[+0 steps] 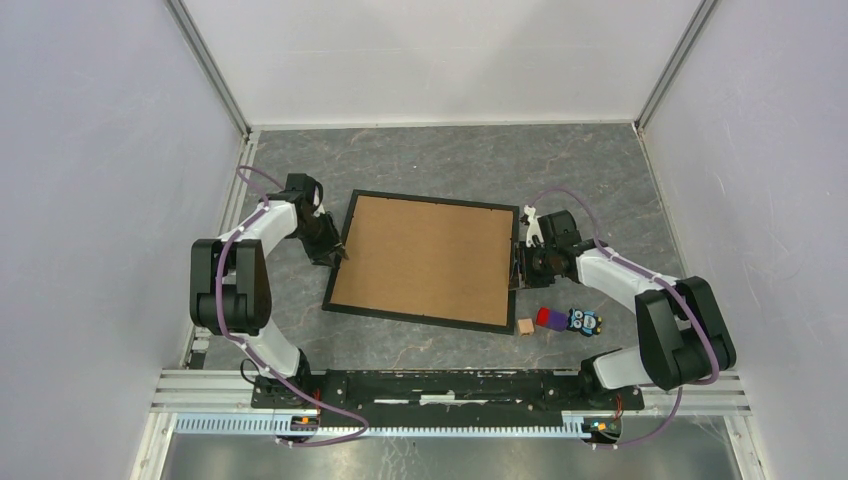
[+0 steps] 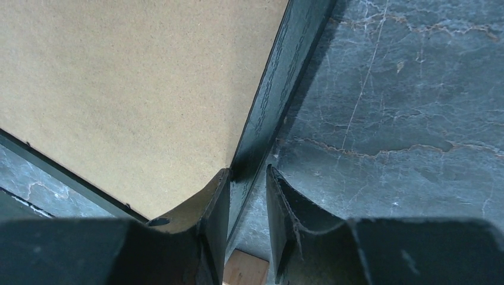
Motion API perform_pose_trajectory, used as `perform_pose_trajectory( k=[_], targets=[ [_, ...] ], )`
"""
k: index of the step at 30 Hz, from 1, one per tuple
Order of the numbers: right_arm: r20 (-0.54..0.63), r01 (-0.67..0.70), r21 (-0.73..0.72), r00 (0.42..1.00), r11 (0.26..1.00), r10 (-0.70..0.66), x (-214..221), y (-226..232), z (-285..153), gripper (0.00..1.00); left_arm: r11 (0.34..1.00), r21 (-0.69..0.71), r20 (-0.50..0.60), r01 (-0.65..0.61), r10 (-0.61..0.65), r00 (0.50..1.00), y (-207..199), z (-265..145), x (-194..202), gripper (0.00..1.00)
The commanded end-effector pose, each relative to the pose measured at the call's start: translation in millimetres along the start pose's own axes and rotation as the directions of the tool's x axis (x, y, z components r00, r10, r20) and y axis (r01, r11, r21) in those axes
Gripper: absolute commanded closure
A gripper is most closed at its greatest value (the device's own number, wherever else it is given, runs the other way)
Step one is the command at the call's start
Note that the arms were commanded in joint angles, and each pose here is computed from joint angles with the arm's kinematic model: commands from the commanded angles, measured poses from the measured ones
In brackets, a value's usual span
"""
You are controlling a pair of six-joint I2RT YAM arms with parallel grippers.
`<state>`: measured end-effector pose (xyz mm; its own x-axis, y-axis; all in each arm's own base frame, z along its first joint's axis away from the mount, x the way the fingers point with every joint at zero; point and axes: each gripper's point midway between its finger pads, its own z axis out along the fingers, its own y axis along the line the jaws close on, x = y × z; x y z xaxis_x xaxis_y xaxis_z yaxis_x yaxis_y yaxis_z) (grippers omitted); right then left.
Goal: Put the photo into the frame
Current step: Install the photo frame at the center of the board.
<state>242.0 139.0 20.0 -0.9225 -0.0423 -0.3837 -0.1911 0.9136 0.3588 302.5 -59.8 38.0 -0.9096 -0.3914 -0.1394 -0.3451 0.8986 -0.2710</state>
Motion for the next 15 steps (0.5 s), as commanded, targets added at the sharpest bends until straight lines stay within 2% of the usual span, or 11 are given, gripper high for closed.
perform_pose_trajectory(
  k=[1, 9, 15],
  targets=[
    [-0.040, -0.010, 0.047, 0.999, 0.999, 0.012, 17.6, -14.0, 11.0, 0.66, 0.999, 0.014, 0.004, -0.033, 0.033, 0.999, -3.8, -1.1, -3.2, 0.54],
    [-0.111, -0.007, 0.196, 0.993, 0.980, 0.029, 41.7, -45.4, 22.0, 0.68, 0.999, 0.015, -0.012, -0.029, 0.029, 0.999, -3.9, 2.8, -1.8, 0.55],
    [-0.221, 0.090, 0.348, 0.975, 0.933, -0.011, 60.2, -68.2, 30.0, 0.69, 0.999, 0.012, -0.018, -0.030, 0.030, 0.999, -3.4, 4.7, -1.3, 0.56]
  ],
)
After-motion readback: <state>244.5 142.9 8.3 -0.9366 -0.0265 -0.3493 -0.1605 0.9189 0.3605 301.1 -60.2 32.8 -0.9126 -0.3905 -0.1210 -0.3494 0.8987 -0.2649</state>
